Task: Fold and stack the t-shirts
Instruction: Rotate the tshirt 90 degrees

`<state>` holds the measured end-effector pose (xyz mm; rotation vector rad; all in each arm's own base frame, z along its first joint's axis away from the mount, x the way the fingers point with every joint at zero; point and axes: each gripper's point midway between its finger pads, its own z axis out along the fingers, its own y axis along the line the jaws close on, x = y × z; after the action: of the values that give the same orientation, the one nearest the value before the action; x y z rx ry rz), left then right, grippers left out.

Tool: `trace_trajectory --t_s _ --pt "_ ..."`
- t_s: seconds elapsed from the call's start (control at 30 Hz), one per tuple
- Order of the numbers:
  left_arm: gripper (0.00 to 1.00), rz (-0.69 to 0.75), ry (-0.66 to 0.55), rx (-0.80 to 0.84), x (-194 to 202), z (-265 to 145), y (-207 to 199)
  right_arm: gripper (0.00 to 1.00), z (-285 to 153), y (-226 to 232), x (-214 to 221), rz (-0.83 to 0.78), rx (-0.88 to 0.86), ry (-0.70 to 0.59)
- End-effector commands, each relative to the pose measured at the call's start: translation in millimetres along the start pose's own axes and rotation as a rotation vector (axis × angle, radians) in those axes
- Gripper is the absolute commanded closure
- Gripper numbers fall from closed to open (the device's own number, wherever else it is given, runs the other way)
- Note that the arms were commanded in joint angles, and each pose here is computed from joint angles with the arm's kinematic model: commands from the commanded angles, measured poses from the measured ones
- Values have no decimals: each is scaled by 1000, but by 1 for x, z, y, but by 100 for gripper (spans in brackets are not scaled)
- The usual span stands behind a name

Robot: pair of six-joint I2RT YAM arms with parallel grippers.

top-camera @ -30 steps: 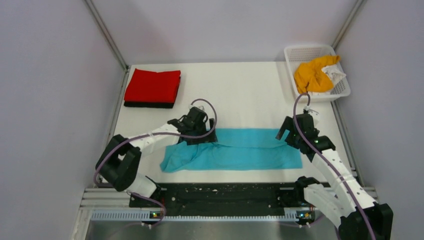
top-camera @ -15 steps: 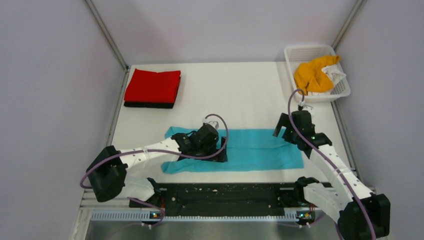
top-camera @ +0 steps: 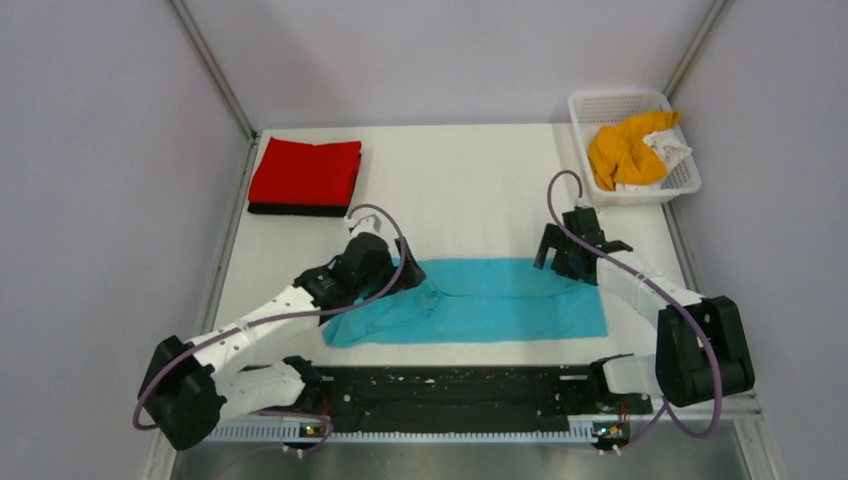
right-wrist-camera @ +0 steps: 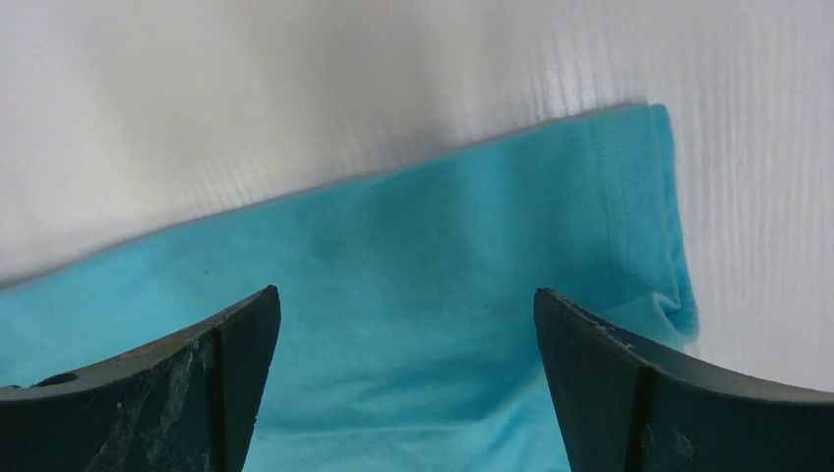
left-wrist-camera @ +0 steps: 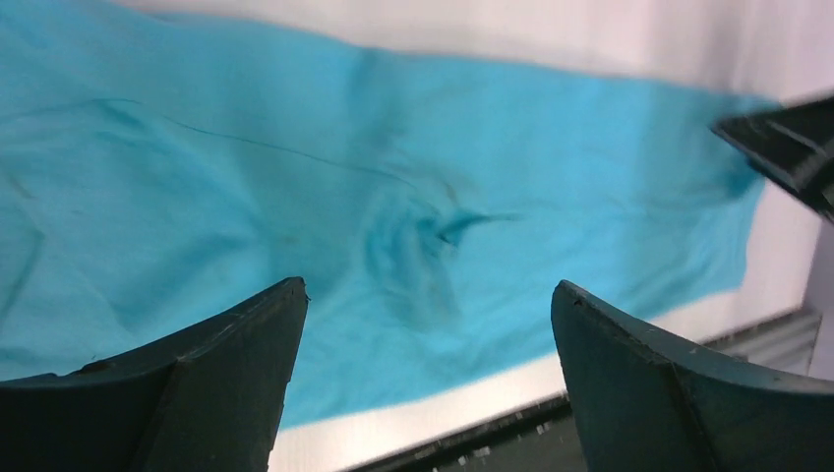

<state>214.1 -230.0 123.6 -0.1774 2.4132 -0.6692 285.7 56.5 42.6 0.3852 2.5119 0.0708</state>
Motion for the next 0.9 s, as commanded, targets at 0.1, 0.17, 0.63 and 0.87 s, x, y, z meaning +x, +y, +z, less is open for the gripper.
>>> trace_trajectory --t_s 0.1,0.17,0.63,0.87 --pt "1 -205 37 -115 -3 47 70 1 -17 -54 18 109 214 73" --pt "1 -213 41 -146 -4 52 78 1 -33 -64 29 145 257 91" --pt "1 -184 139 -151 -62 120 82 1 -45 32 -27 90 -302 -137" --pt "1 -124 100 -61 -173 215 38 1 -2 44 13 105 -335 6"
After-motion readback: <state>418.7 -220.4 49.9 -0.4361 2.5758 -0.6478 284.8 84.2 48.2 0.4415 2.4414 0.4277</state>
